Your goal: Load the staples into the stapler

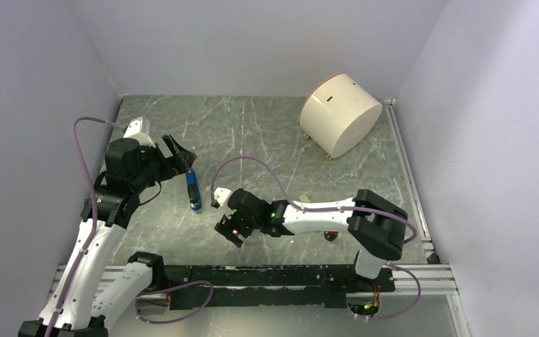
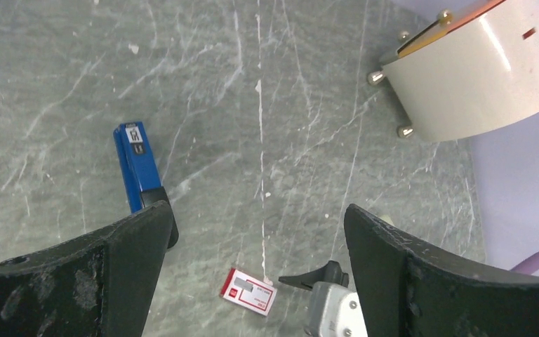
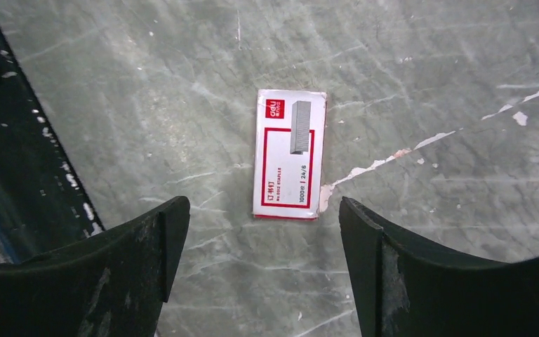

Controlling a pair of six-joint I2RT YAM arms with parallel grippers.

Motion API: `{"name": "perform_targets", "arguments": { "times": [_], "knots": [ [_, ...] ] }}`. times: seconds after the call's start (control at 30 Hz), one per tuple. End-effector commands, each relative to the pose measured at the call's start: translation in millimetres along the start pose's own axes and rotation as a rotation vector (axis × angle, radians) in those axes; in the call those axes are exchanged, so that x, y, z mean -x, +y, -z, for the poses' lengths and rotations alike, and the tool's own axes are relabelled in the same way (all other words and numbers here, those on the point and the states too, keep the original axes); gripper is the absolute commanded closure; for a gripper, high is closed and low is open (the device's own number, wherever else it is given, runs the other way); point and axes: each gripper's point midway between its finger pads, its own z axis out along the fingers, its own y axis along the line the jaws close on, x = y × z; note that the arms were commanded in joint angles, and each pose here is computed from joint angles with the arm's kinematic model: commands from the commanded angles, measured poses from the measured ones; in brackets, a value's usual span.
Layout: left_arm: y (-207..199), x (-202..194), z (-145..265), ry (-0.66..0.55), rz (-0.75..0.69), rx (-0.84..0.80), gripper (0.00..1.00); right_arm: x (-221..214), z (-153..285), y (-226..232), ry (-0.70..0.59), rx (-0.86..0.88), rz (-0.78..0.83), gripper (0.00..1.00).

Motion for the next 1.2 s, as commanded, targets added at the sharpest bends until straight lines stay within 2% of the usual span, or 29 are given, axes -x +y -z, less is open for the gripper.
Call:
{"name": "perform_targets", "arguments": {
  "times": [0.0, 0.17, 0.27, 0.33, 0.5, 0.63, 1.0, 1.17],
  "knots": [
    [2.1, -9.3, -1.1, 0.034, 0.044, 0.002, 0.03, 17.2, -10.2, -6.0, -0.044, -0.049, 0.013, 0.19],
    [4.8, -10.6, -3.1, 0.061, 0.031, 0.024, 0.03, 17.0, -18.6, -12.0, -0.057, -0.084, -0.005, 0.20],
    [4.7, -11.8, -3.2, 0.096, 0.009, 0.033, 0.11, 12.3, -23.1, -11.8, -0.042, -0.084, -0.009, 0.27],
    [4.5, -15.3, -4.0, 0.118, 0.000, 0.029, 0.13, 9.6, -26.1, -12.5, -0.034, -0.089, -0.006, 0.29],
    [4.1, -25.9, -5.7, 0.157, -0.001, 0.009, 0.08, 2.7, -32.2, -2.2, -0.027, -0.015, 0.087, 0.28],
    [1.0, -29.0, -8.4, 0.173, 0.004, -0.011, 0.04, -3.4, -36.0, -6.1, 0.002, -0.031, 0.108, 0.29],
    [-1.8, -40.5, -27.5, 0.204, 0.069, -0.043, 0.03, -23.3, -38.2, -31.4, 0.079, -0.081, 0.058, 0.53],
    [-6.5, -48.6, -40.5, 0.250, 0.061, -0.087, 0.04, -24.5, -33.4, -54.5, 0.110, -0.042, 0.057, 0.58]
  ]
}}
